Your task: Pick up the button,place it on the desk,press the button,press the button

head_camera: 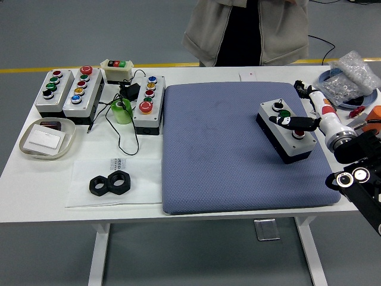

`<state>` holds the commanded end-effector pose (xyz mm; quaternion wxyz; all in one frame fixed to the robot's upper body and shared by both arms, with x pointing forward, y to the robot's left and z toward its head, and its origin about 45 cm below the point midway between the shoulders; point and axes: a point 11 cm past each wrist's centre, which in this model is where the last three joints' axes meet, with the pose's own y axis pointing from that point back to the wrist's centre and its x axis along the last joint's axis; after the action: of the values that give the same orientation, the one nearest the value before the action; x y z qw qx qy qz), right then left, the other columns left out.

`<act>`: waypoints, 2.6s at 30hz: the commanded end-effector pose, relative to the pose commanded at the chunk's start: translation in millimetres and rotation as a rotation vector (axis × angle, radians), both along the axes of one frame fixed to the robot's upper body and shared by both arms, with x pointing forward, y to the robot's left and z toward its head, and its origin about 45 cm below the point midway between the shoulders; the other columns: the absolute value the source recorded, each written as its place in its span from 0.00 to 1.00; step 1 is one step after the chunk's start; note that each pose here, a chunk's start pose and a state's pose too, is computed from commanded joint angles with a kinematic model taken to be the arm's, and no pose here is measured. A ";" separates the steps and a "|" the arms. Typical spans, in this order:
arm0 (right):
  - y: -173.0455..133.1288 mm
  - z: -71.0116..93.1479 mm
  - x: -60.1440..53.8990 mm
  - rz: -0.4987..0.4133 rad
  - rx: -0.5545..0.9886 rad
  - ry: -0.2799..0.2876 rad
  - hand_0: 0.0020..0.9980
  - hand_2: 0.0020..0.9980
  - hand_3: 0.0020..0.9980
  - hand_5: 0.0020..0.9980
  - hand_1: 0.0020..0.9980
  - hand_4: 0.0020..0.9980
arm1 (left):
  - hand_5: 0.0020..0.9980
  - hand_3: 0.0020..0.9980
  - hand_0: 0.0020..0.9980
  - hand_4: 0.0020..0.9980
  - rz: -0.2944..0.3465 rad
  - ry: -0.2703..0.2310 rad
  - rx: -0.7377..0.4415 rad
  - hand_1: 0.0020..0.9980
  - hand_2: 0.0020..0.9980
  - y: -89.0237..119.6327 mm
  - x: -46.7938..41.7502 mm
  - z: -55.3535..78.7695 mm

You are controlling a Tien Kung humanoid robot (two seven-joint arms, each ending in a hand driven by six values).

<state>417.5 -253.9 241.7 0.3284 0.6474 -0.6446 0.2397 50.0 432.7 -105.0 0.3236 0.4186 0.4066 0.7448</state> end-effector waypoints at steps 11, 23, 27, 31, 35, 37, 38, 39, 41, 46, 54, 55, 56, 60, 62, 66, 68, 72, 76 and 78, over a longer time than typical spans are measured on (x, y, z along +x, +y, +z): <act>7.8 -20.3 7.0 -0.038 -0.076 0.042 1.00 1.00 1.00 0.25 0.96 1.00 | 1.00 0.83 0.71 0.65 0.004 -0.004 0.002 0.83 0.88 1.2 0.9 0.6; 5.3 -31.1 17.2 -0.075 -0.131 0.094 1.00 1.00 1.00 0.25 0.94 1.00 | 1.00 0.83 0.71 0.65 0.006 -0.005 0.003 0.83 0.89 1.7 0.9 0.8; 2.3 -31.0 22.7 -0.086 -0.150 0.107 1.00 0.97 0.97 0.25 0.91 1.00 | 1.00 0.84 0.71 0.65 0.007 -0.005 0.003 0.83 0.89 1.6 0.9 0.8; -0.2 -32.0 26.9 -0.094 -0.164 0.121 0.99 0.93 0.95 0.24 0.88 1.00 | 1.00 0.83 0.71 0.65 0.007 -0.005 0.003 0.83 0.89 1.6 1.1 0.8; -3.7 -35.1 30.7 -0.105 -0.178 0.145 0.99 0.93 0.95 0.24 0.88 1.00 | 1.00 0.83 0.71 0.65 0.008 -0.005 0.004 0.83 0.89 1.5 1.0 0.8; -5.2 -37.1 32.2 -0.109 -0.180 0.157 0.97 0.87 0.94 0.25 0.83 1.00 | 1.00 0.83 0.71 0.65 0.007 -0.005 0.003 0.83 0.89 1.5 1.0 0.7; -5.7 -37.9 32.6 -0.111 -0.181 0.161 0.97 0.87 0.94 0.25 0.83 1.00 | 1.00 0.83 0.71 0.65 0.007 -0.004 0.003 0.83 0.89 1.4 1.0 0.7; -6.2 -39.0 33.1 -0.113 -0.182 0.167 0.97 0.87 0.94 0.25 0.83 1.00 | 1.00 0.83 0.71 0.65 0.007 -0.004 0.003 0.83 0.89 1.4 1.0 0.7; -7.6 -41.0 33.7 -0.118 -0.186 0.175 0.97 0.87 0.94 0.25 0.83 1.00 | 1.00 0.83 0.71 0.65 0.007 -0.005 0.003 0.83 0.89 1.3 1.2 0.7; -10.8 -44.0 32.7 -0.129 -0.175 0.176 0.96 0.81 0.93 0.25 0.79 1.00 | 1.00 0.83 0.70 0.65 0.005 -0.003 0.004 0.83 0.88 1.3 1.3 0.7; -15.2 -48.7 31.0 -0.140 -0.188 0.196 0.95 0.71 0.90 0.24 0.72 1.00 | 1.00 0.83 0.70 0.65 0.002 0.000 0.004 0.83 0.89 1.4 0.5 0.7; -15.3 -49.0 31.0 -0.140 -0.190 0.197 0.91 0.66 0.87 0.24 0.67 1.00 | 1.00 0.83 0.70 0.65 0.002 0.000 0.004 0.83 0.88 1.4 0.4 0.6; -16.1 -49.9 30.8 -0.142 -0.193 0.200 0.91 0.66 0.87 0.24 0.67 1.00 | 1.00 0.83 0.70 0.65 0.001 0.001 0.004 0.83 0.88 1.4 0.1 0.6; -18.0 -52.4 30.3 -0.144 -0.209 0.212 0.91 0.66 0.87 0.24 0.67 1.00 | 1.00 0.83 0.70 0.65 0.000 0.002 0.005 0.83 0.88 1.6 -0.3 0.6; -18.2 -53.3 30.1 -0.143 -0.215 0.216 0.83 0.60 0.85 0.24 0.60 1.00 | 1.00 0.83 0.70 0.65 -0.001 0.002 0.005 0.83 0.88 1.7 -0.2 0.7; -17.3 -53.8 30.0 -0.136 -0.236 0.220 0.83 0.60 0.85 0.24 0.60 1.00 | 1.00 0.83 0.70 0.65 -0.002 0.003 0.005 0.83 0.88 1.8 -0.4 0.7; -16.6 -53.9 30.1 -0.131 -0.250 0.222 0.73 0.56 0.80 0.23 0.55 1.00 | 1.00 0.83 0.70 0.65 -0.001 0.003 0.005 0.83 0.88 1.8 -0.4 0.7; -15.9 -52.7 30.5 -0.127 -0.269 0.214 0.73 0.56 0.80 0.23 0.55 1.00 | 1.00 0.83 0.70 0.65 0.000 0.002 0.005 0.83 0.88 1.7 -0.5 0.7; -16.4 -51.0 30.7 -0.126 -0.293 0.204 0.55 0.48 0.69 0.11 0.46 0.85 | 1.00 0.83 0.70 0.65 0.001 0.000 0.005 0.83 0.88 1.7 -0.3 0.7; -16.7 -50.1 31.0 -0.124 -0.302 0.202 0.55 0.48 0.69 0.11 0.46 0.85 | 1.00 0.83 0.70 0.65 0.002 -0.001 0.005 0.83 0.88 1.7 0.0 0.7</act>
<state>448.5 -270.6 191.5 0.4988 0.5707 -0.6038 0.2469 50.0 434.4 -104.2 0.3221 0.4187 0.4052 0.7462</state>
